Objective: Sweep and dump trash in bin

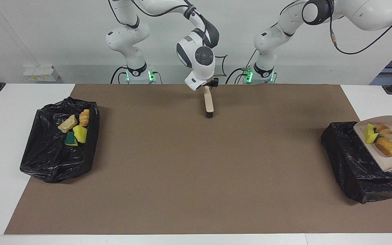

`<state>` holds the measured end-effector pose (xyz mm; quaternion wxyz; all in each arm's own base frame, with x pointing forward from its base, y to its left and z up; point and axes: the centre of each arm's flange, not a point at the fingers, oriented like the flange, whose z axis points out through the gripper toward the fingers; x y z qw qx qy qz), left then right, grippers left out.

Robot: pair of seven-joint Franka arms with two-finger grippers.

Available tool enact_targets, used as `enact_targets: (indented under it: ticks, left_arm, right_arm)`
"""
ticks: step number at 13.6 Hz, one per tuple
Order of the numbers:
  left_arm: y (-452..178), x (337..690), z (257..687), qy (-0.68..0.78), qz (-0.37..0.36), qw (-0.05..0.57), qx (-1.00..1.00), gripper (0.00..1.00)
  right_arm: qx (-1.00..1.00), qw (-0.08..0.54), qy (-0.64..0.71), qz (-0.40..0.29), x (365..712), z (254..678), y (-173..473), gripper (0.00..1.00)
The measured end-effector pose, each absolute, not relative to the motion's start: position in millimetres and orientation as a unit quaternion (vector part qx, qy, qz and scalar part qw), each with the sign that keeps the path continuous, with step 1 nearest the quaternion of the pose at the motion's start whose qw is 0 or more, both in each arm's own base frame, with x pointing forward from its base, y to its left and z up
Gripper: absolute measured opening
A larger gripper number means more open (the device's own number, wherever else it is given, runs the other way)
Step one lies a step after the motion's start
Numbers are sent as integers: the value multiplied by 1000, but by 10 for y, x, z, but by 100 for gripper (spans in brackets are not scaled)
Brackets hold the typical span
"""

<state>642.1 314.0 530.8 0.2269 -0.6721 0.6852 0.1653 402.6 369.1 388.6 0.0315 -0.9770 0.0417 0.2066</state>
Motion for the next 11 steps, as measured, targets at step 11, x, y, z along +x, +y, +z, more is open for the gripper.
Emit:
enact_targets:
  ticks: [11]
  left_arm:
    - [2957,6454,5582,688,224,252,-642,31]
  right_arm:
    - [-988,-7,-90,129,5279,4518,1965,100]
